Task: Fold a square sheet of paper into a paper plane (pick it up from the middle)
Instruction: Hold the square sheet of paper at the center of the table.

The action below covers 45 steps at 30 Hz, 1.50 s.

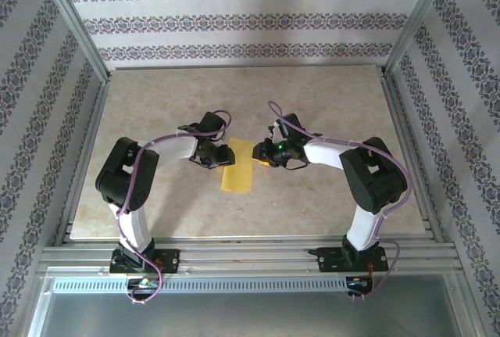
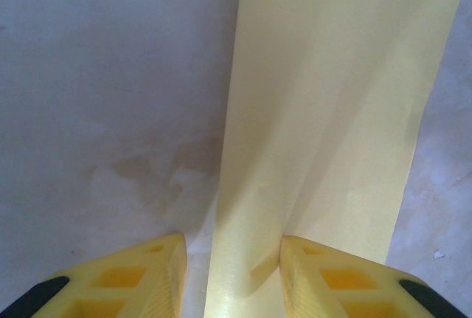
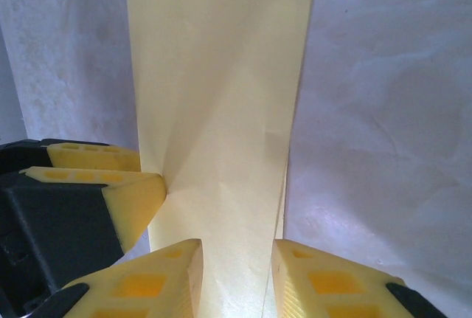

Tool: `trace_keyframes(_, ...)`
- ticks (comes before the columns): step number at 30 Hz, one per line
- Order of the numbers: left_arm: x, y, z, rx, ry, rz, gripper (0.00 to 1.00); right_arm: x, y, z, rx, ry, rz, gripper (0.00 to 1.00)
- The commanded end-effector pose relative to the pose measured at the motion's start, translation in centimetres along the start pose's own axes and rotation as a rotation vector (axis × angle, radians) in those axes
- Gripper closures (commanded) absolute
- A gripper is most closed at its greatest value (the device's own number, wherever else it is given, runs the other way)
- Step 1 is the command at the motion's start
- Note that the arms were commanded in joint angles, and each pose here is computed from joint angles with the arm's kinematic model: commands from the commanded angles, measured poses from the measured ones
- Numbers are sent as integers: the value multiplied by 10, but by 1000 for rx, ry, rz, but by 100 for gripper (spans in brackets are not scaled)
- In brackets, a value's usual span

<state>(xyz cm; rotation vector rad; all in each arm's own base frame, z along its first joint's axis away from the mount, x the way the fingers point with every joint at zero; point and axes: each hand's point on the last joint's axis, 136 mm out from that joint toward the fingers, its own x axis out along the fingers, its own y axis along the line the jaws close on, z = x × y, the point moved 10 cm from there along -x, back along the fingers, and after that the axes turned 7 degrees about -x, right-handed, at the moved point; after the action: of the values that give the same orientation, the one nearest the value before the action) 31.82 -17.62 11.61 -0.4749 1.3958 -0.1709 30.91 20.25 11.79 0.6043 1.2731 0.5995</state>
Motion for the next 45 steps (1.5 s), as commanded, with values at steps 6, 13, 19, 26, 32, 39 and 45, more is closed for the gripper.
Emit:
trace_keyframes(6,3,3,-3,-61,-11,92,58,4,7,5,-17,-13,4,68)
trace_keyframes(13,12,3,-6,-78,12,126,55,6,6,5,-12,-13,-1,68)
trace_keyframes(19,13,5,-9,-80,18,167,55,7,7,5,-14,-16,-1,68)
trace_keyframes(26,18,5,-12,-44,57,173,55,8,8,6,-16,-16,1,68)
trace_keyframes(32,22,4,-12,-38,75,155,55,9,9,6,-17,-14,0,68)
trace_keyframes(39,26,6,-13,-12,90,167,55,10,9,5,-13,-14,-4,68)
trace_keyframes(45,26,7,-13,11,96,183,54,11,7,5,-5,-10,-9,68)
